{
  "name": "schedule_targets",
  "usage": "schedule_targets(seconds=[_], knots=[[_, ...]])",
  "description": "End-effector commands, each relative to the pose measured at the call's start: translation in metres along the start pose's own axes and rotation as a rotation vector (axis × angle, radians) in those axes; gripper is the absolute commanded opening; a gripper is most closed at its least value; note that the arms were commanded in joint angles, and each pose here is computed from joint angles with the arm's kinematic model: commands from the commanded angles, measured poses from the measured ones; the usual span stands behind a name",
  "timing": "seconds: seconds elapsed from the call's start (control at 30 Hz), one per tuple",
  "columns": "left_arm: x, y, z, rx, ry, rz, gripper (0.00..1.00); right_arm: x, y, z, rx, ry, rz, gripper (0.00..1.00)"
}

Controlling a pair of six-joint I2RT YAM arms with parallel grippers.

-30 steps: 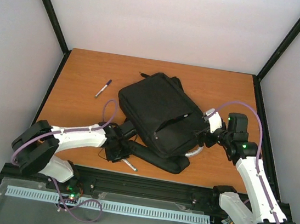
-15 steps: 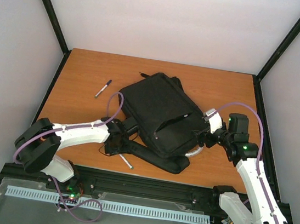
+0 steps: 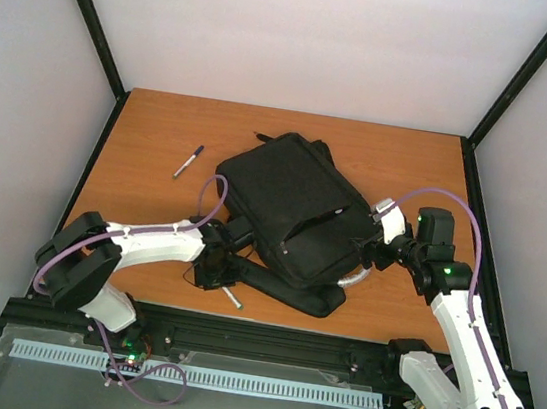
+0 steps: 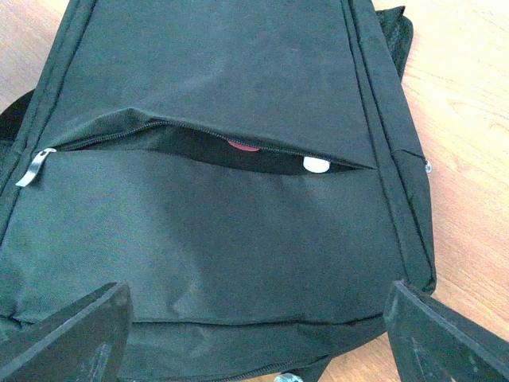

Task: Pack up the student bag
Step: Pick up the stationery from the center of the board.

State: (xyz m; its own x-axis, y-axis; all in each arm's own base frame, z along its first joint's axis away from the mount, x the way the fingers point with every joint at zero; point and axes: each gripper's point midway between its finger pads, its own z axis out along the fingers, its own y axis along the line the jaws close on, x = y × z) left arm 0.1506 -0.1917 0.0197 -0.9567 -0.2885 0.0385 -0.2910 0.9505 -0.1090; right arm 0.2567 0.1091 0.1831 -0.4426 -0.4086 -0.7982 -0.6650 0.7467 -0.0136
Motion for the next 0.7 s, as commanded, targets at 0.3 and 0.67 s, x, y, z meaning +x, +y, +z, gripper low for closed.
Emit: schedule_targets(seconds=[0.3, 0.67], knots=[[-0.018, 0.010, 0.017, -0.103, -0.078, -0.011, 0.24, -0.006, 0.005, -0.006, -0.018, -0.035, -0.024, 0.88], [-0.036, -0.008, -0.016, -0.044, -0.178, 0.159, 0.10, -0.006, 0.001, -0.003, -0.005, -0.031, -0.011, 0.85]])
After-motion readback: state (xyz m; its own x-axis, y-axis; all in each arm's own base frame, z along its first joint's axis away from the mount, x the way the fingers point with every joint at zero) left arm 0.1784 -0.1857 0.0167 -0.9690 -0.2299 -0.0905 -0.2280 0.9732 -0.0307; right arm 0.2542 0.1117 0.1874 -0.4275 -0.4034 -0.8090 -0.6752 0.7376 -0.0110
